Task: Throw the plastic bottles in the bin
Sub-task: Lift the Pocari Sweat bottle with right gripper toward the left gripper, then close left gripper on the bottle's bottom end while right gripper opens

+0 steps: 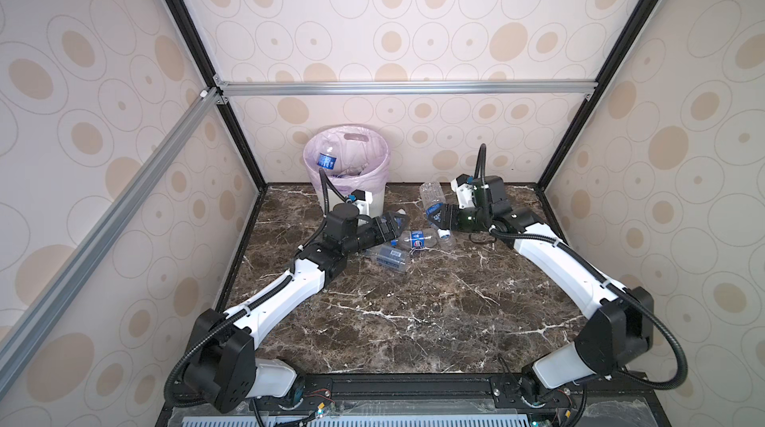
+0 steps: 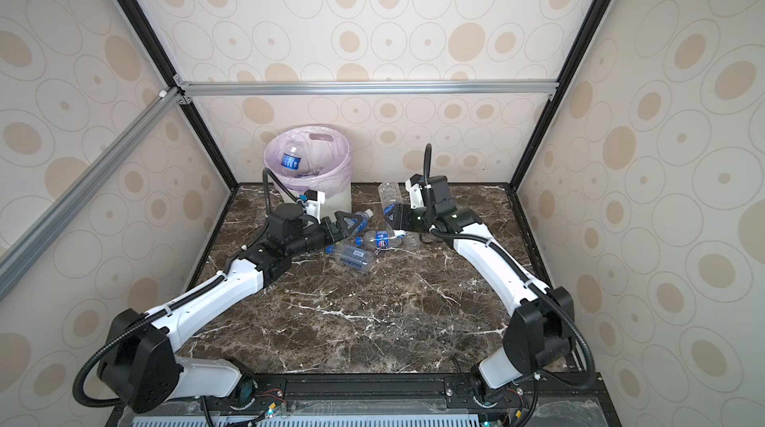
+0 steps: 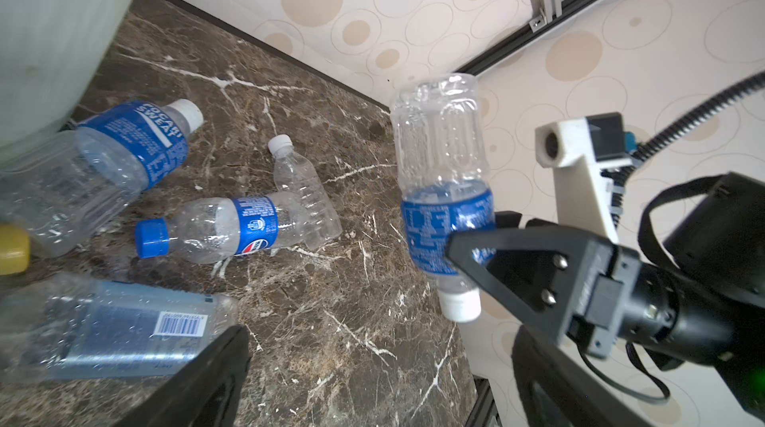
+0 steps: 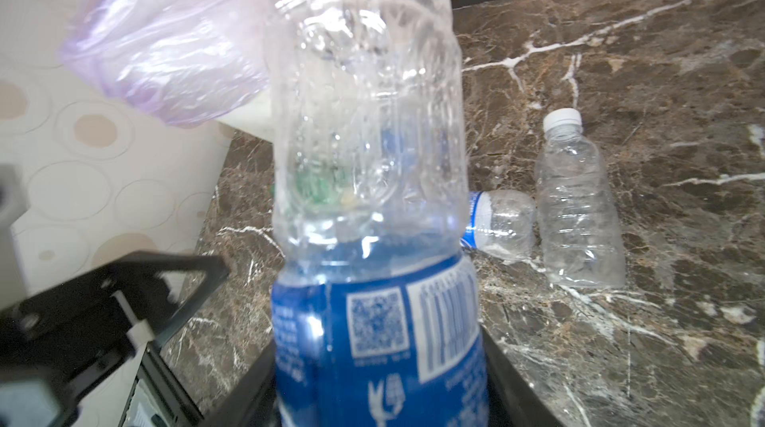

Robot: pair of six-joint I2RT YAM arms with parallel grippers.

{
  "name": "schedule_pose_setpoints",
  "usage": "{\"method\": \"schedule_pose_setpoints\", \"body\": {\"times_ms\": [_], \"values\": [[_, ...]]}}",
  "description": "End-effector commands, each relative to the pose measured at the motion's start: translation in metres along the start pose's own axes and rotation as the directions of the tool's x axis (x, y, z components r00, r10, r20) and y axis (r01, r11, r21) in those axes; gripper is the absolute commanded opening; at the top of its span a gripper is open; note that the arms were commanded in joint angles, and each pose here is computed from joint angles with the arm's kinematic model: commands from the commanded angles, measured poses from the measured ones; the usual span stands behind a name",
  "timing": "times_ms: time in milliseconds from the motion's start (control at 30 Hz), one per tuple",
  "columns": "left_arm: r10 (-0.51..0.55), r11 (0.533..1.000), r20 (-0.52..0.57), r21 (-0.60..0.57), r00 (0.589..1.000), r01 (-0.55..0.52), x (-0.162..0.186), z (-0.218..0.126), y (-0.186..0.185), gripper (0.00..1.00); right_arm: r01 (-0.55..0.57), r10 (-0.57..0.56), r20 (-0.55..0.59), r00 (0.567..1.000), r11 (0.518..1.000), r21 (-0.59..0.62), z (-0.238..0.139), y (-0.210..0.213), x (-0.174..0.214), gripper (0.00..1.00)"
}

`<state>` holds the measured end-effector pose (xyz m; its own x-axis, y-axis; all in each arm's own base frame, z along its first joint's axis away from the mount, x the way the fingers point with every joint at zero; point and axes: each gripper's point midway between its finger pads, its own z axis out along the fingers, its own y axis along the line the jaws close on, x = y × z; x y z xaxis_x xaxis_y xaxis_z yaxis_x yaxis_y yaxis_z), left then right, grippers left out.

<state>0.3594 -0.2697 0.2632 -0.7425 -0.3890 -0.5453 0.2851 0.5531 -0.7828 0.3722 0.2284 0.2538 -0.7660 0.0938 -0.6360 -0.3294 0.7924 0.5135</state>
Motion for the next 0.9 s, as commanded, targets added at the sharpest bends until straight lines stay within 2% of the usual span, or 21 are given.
{"method": "schedule_pose_setpoints", "body": {"times_ms": [0, 233, 633, 867], "values": [[0.005, 0.996, -0.017, 0.088, 1.000, -0.003, -0.012, 0.004, -0.027, 0.96, 0.088, -0.085, 0.031, 0.996, 0.992, -0.091, -0.007, 0.022, 0.009, 0.58], [0.000, 0.993, -0.014, 0.122, 1.000, 0.002, -0.021, 0.009, -0.038, 0.93, 0.129, -0.125, 0.033, 0.992, 0.977, -0.167, -0.006, 0.040, 0.032, 0.58], [-0.038, 0.987, -0.031, 0.152, 0.999, 0.043, -0.020, 0.022, -0.038, 0.83, 0.156, -0.151, 0.038, 0.988, 0.947, -0.282, 0.005, 0.076, 0.043, 0.57], [-0.038, 0.985, -0.002, 0.169, 0.999, 0.038, -0.029, 0.022, -0.045, 0.66, 0.163, -0.161, 0.034, 0.986, 0.936, -0.312, 0.007, 0.085, 0.046, 0.57]]}}
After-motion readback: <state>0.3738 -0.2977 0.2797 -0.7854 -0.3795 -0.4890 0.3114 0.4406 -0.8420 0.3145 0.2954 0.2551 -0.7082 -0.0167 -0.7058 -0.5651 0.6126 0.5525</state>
